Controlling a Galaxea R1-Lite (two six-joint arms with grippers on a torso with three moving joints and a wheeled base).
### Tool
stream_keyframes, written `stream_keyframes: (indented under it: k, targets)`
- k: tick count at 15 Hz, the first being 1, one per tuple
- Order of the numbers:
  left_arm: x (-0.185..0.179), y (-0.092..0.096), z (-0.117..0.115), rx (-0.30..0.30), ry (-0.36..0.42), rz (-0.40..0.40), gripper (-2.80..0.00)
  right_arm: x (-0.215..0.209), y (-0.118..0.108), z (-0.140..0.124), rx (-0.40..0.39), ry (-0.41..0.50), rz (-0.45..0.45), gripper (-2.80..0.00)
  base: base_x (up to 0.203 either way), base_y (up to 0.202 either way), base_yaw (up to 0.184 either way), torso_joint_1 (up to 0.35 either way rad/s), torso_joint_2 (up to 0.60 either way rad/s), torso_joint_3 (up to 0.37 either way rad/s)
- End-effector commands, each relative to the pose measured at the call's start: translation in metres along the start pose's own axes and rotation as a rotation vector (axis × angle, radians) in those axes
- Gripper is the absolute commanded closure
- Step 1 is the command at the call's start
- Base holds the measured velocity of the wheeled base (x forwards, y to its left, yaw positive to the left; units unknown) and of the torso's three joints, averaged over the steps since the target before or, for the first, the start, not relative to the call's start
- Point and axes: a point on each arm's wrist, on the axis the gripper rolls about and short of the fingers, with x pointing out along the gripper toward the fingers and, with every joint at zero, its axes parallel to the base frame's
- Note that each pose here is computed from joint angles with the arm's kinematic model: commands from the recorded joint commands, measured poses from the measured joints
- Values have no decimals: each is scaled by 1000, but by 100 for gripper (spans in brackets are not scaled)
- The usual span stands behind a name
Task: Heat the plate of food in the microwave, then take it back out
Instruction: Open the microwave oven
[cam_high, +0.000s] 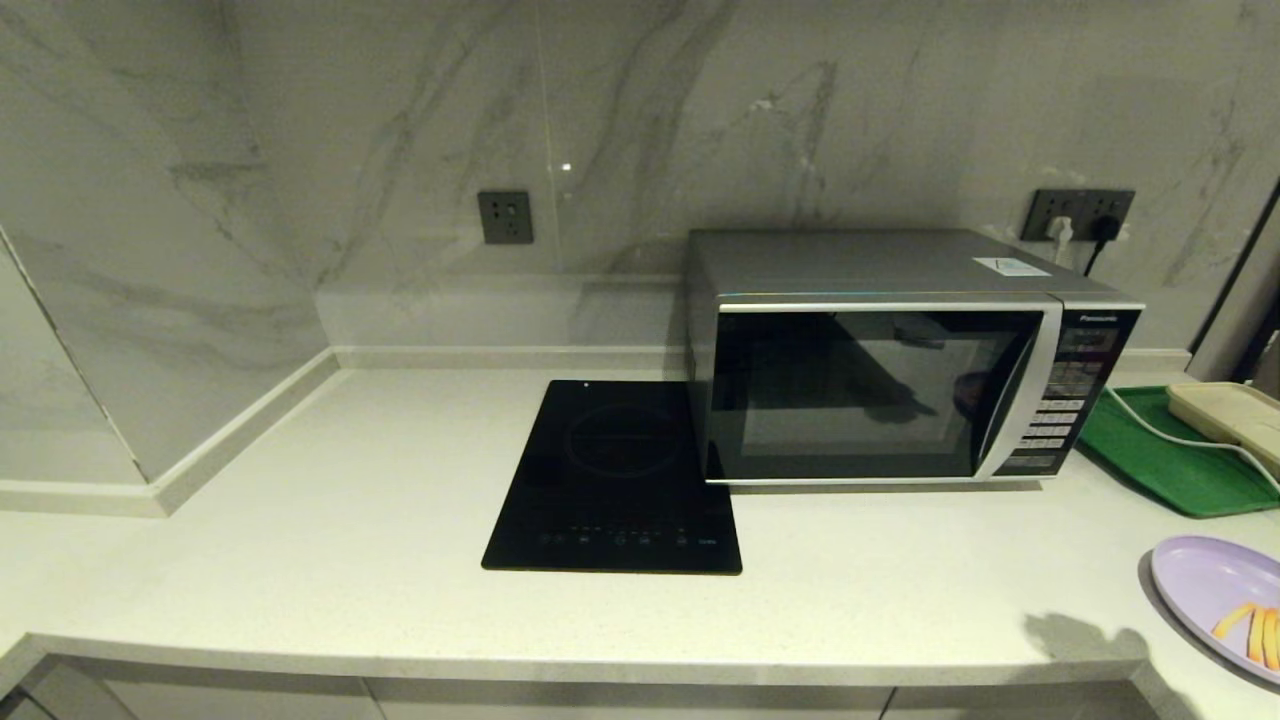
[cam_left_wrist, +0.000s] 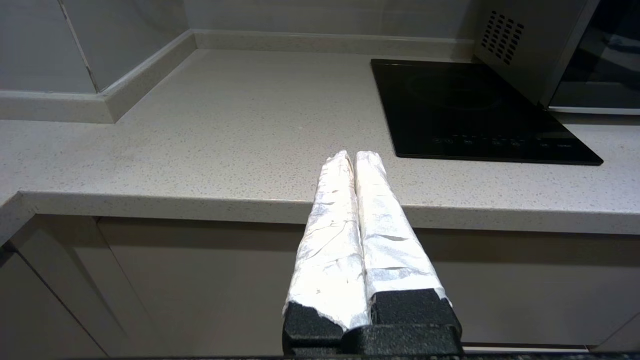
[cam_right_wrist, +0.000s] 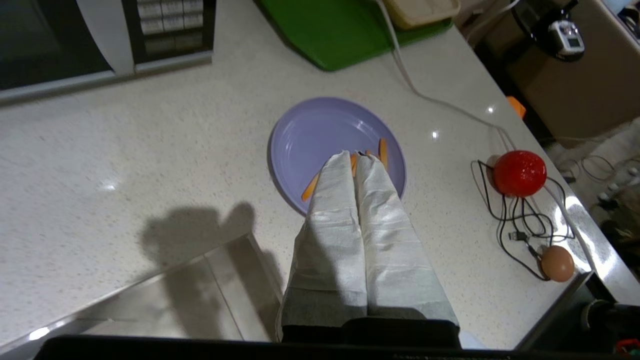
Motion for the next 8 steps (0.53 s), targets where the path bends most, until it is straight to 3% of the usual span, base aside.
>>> stream_keyframes:
  k: [1,5,8]
  targets:
    - [0,0,0,-1,-1,0,0,44,36,-6,-89,107,-6,0,0,0,0,0,0,0]
    - [0,0,0,-1,-1,1,0,78,99,-11,-133,64,44,0,0,0,0,0,0,0]
    - [0,0,0,-1,0,1,0,105,146,-19,-102,26,21,0,0,0,0,0,0,0]
